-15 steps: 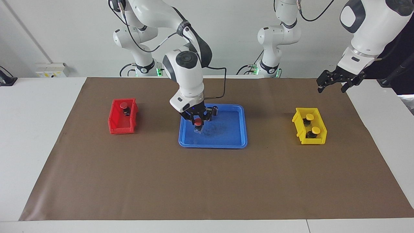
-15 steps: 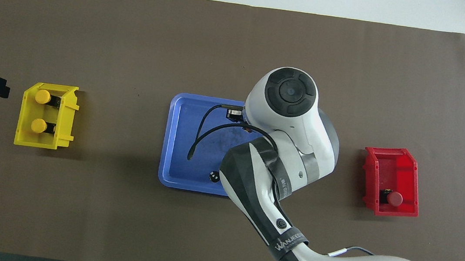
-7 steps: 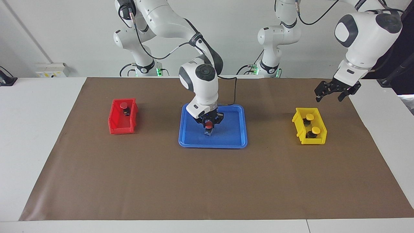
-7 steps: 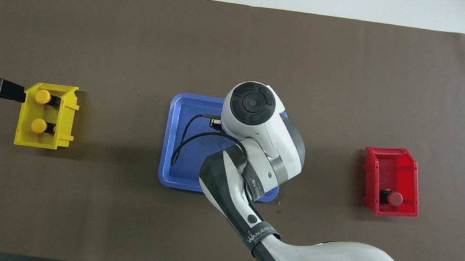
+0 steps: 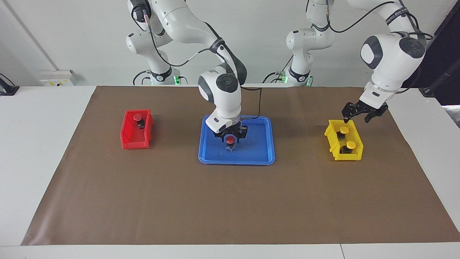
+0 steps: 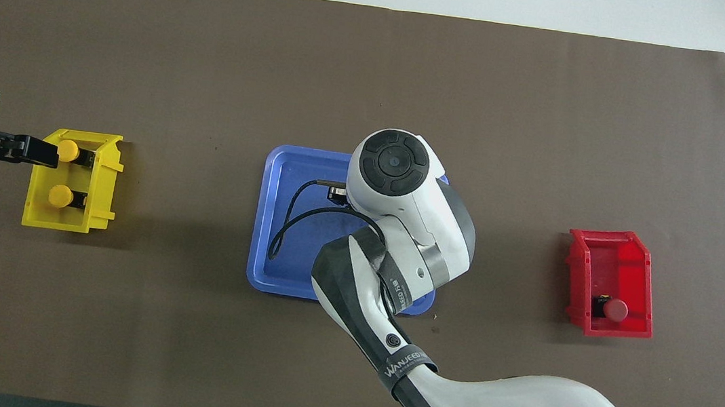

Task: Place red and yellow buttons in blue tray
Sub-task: 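Release the red button in the tray while the left gripper grasps a yellow button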

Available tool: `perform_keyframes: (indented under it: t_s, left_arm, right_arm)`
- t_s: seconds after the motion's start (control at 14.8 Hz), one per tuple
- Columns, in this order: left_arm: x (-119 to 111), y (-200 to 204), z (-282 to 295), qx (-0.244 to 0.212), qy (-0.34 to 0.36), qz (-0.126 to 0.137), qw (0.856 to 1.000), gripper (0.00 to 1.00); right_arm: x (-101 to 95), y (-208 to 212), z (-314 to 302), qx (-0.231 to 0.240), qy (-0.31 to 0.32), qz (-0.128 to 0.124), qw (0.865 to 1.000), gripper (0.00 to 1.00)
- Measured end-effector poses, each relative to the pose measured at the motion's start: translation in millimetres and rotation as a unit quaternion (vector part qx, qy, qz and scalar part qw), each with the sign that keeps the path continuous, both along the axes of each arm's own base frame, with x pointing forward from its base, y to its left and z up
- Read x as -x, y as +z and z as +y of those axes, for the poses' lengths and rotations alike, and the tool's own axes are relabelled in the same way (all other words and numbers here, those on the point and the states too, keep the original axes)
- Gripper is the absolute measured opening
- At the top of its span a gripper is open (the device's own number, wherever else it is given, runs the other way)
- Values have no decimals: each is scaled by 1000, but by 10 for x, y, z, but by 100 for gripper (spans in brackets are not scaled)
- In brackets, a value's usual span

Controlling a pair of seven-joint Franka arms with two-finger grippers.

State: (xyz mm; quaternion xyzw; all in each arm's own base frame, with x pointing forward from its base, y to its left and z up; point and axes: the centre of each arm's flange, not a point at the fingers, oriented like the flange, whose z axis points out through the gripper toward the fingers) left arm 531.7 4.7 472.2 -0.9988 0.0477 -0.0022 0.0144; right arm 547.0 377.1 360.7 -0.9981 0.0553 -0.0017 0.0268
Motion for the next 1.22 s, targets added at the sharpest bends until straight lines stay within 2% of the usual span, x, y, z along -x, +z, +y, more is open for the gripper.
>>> perform_keyframes:
  t_s: [0.07, 0.14, 0.34, 0.47, 0.61, 0.81, 0.95, 1.08, 1.15, 1.22]
  left_arm:
    - [-32, -73, 6, 0, 0, -2, 1000, 84]
    - [-74, -168, 29, 1, 2, -7, 1000, 79]
    - [-240, -584, 133, 2, 10, -21, 1000, 78]
    - [-324, -808, 150, 3, 11, -22, 1000, 78]
    - [-369, -935, 156, 3, 11, -24, 1000, 77]
    - [-393, -1018, 173, 3, 12, -23, 1000, 76]
    - [-391, -1022, 196, 3, 14, -23, 1000, 74]
    - [-383, -1034, 230, 3, 17, -22, 1000, 73]
    - [-378, -1042, 243, 3, 18, -21, 1000, 65]
    - [-372, -1050, 250, 3, 19, -20, 1000, 58]
  right_arm:
    - [-48, 98, -55, 2, 0, -4, 1000, 97]
    - [-120, 248, -186, 5, 5, -11, 1000, 99]
    - [-321, 841, -1162, 20, 27, -7, 999, 100]
    - [-280, 1088, -2018, 20, 34, -3, 999, 100]
    - [-60, 1133, -2696, 19, 42, 5, 999, 100]
    - [394, 979, -3394, 16, 77, 11, 997, 99]
    - [672, 770, -3867, 13, 94, 9, 995, 95]
    - [895, 580, -4117, 10, 94, 17, 995, 85]
    - [957, 509, -4162, 9, 89, 21, 996, 85]
    - [997, 449, -4182, 8, 87, 26, 996, 79]
